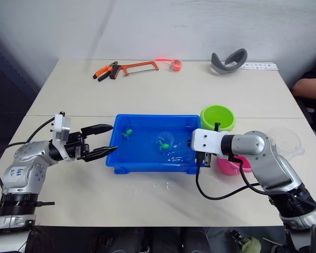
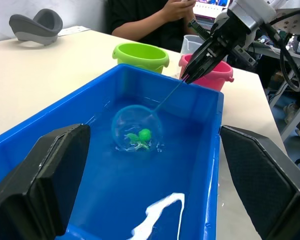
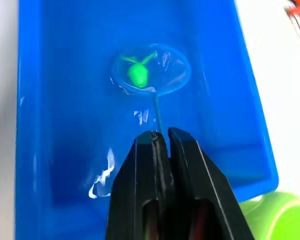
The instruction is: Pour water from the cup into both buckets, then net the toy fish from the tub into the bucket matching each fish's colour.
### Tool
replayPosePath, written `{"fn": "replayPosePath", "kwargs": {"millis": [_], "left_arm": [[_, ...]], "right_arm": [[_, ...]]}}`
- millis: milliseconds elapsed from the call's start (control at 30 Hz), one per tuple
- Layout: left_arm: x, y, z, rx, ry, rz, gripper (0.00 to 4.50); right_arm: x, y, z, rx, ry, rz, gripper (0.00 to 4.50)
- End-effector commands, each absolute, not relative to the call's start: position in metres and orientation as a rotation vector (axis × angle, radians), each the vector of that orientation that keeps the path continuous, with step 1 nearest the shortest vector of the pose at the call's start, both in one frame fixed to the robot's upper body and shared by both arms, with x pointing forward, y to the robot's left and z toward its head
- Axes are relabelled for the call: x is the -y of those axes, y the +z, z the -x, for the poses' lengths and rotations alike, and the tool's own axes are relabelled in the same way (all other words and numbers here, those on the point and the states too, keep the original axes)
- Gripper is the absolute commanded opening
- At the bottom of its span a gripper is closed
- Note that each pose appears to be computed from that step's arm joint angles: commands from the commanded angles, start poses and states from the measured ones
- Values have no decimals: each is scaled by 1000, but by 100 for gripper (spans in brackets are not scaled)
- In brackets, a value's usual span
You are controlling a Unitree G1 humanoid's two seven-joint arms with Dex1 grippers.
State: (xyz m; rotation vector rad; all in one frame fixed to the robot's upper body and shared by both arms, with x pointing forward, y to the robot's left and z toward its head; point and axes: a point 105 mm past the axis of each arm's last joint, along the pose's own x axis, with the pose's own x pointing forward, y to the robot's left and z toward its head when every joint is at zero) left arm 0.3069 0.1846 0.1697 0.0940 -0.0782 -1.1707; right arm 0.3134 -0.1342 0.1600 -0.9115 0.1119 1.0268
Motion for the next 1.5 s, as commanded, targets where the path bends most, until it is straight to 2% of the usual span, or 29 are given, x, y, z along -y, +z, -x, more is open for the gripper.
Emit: {"fn": "replayPosePath", "kwargs": {"millis": [33, 167, 367, 500, 633, 833, 1000, 1100, 1367, 1433, 1500], "left_arm": [[-184, 181, -304, 124, -1171, -110, 448], [-183, 182, -304, 125, -1175, -108, 448], [-173, 190, -307, 154, -1198, -78, 448], [-156, 207, -309, 209, -1237, -52, 448], [-138, 229, -313, 263, -1271, -2, 448], [-118, 241, -316, 270, -1326, 15, 448], [-102, 243, -314, 274, -1381, 17, 448], [-99, 240, -314, 267, -1393, 24, 448], [-90, 241, -316, 271, -1426, 39, 448], [-89, 241, -318, 269, -1431, 35, 448], [-88, 240, -319, 268, -1433, 34, 448]], "right_arm": [[139, 176, -308, -90, 984, 779, 0], [153, 183, -301, -105, 950, 654, 0], [184, 214, -291, -63, 875, 540, 0], [211, 232, -289, -33, 795, 557, 0], [244, 245, -291, -39, 696, 690, 0], [271, 257, -299, -15, 596, 755, 0], [289, 249, -305, -20, 514, 953, 0], [294, 249, -310, 72, 446, 1122, 0], [293, 225, -307, 229, 482, 1620, 0], [289, 225, -306, 314, 456, 1849, 0], [285, 226, -304, 393, 437, 1971, 0]]}}
